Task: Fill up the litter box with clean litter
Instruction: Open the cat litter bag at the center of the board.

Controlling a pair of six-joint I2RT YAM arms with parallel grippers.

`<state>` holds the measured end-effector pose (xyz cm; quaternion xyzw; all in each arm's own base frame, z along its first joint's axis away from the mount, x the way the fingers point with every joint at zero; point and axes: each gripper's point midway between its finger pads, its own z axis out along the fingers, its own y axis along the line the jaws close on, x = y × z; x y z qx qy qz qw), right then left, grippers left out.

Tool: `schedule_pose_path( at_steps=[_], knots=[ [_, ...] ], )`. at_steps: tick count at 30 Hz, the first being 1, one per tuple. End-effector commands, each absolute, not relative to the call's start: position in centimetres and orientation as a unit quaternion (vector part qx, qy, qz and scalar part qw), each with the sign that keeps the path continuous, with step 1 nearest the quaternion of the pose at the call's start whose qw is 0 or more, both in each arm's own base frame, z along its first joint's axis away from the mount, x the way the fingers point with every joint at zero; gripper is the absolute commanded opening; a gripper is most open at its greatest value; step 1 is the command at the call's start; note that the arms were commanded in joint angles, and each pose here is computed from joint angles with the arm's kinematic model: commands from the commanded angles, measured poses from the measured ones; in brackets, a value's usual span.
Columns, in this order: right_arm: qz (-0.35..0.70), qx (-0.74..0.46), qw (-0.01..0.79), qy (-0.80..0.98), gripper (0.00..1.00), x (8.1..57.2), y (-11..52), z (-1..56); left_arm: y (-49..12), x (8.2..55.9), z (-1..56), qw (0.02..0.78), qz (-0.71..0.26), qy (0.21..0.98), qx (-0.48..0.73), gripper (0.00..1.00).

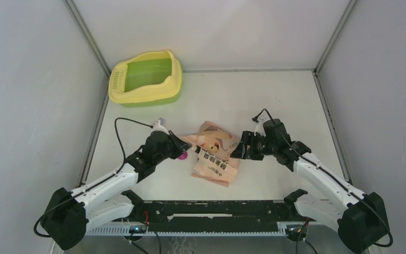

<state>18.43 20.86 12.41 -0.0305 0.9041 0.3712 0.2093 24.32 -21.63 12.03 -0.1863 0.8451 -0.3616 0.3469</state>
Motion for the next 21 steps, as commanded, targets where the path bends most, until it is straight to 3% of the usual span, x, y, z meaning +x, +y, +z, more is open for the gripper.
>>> schedule_pose_path(
  at_steps=[1,12,21],
  knots=[
    [0.381,-0.050,0.243,0.891,0.72,19.8,21.3,14.8,-22.7,25.6,15.8,0.370,-0.389,0.825,-0.179,0.00],
    [0.335,-0.062,0.258,0.904,0.72,21.3,20.7,15.2,-21.2,24.2,16.0,0.359,-0.358,0.845,-0.171,0.00],
    [0.320,-0.124,0.248,0.906,0.71,24.6,24.3,16.3,-21.2,24.1,15.1,0.352,-0.350,0.851,-0.170,0.00]
  ],
)
